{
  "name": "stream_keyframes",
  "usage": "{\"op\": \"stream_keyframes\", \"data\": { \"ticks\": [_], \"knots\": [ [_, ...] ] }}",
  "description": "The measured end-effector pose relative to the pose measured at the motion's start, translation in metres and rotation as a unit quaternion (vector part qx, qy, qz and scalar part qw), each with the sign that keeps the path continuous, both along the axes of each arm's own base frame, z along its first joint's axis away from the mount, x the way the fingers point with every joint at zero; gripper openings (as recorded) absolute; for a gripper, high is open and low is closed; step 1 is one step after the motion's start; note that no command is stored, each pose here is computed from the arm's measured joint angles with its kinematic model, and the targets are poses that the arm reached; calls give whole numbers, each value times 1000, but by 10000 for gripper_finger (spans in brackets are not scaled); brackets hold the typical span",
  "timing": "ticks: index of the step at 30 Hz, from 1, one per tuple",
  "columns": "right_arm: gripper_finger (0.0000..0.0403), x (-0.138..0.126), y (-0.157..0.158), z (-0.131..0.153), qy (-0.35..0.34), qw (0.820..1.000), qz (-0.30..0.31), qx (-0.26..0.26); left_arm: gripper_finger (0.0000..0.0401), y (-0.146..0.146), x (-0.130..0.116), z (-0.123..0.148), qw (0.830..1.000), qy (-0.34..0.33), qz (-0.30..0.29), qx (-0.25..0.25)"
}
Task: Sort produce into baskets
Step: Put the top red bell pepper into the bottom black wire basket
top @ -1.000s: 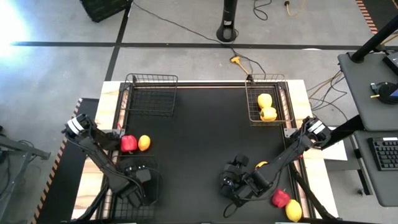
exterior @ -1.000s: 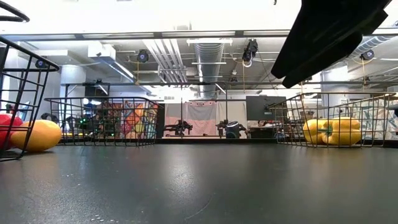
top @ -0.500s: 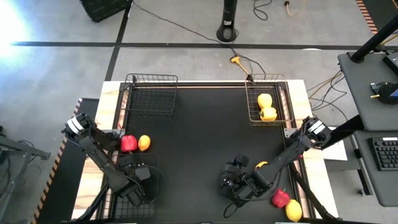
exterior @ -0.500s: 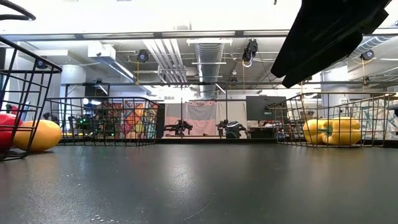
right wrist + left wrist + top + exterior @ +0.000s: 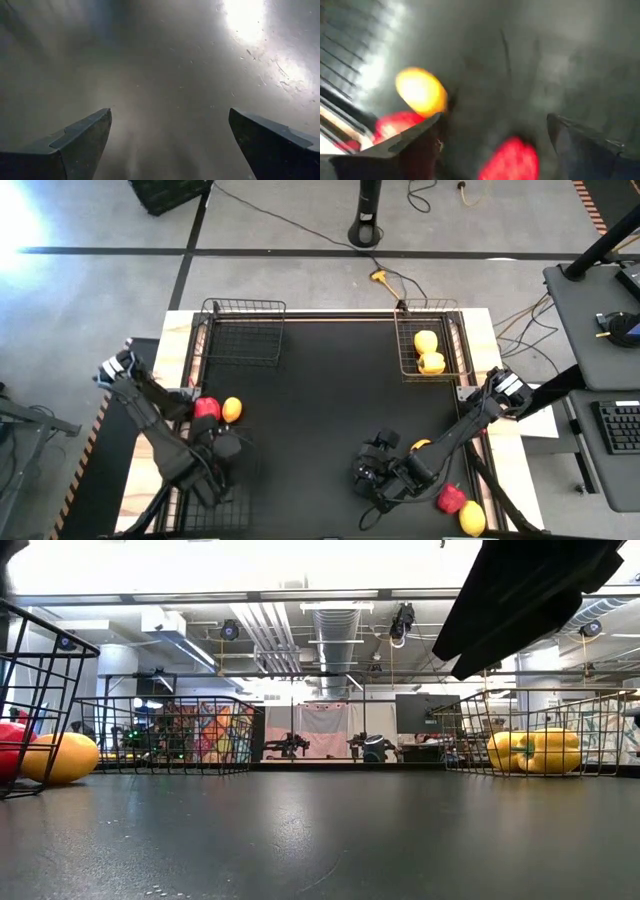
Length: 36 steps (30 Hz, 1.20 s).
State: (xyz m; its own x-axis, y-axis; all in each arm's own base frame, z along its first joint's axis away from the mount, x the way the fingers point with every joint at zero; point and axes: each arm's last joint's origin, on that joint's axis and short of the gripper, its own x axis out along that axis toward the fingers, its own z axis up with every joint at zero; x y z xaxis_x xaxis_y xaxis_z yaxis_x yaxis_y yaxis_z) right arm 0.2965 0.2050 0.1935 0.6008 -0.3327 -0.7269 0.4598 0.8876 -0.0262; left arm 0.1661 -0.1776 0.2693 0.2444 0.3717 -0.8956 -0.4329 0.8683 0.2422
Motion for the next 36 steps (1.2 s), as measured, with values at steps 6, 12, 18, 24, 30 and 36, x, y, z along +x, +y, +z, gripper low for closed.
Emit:
{"op": "stream_keyframes", "data": {
  "ticks": [6, 12, 18, 24, 30, 36],
  "knots": [
    [394, 1, 0, 0, -4, 1000, 0, 3, 325, 36, 25, 28, 998, -9, 6, 57],
    [394, 1, 0, 0, -3, 1000, 0, 2, 320, 87, 43, 14, 993, 99, 38, 57],
    [394, 0, 0, -1, -3, 1000, 0, 2, 320, 137, 42, -9, 974, 216, 66, -11],
    [394, 0, -1, -5, -7, 1000, -1, 6, 320, 165, 28, -33, 948, 286, 110, -84],
    [394, -1, -1, -8, -12, 1000, -6, 12, 320, 170, 11, -55, 927, 338, 126, -100],
    [394, -1, -1, -9, -13, 1000, -10, 15, 320, 169, 0, -67, 911, 371, 135, -116]
  ]
}}
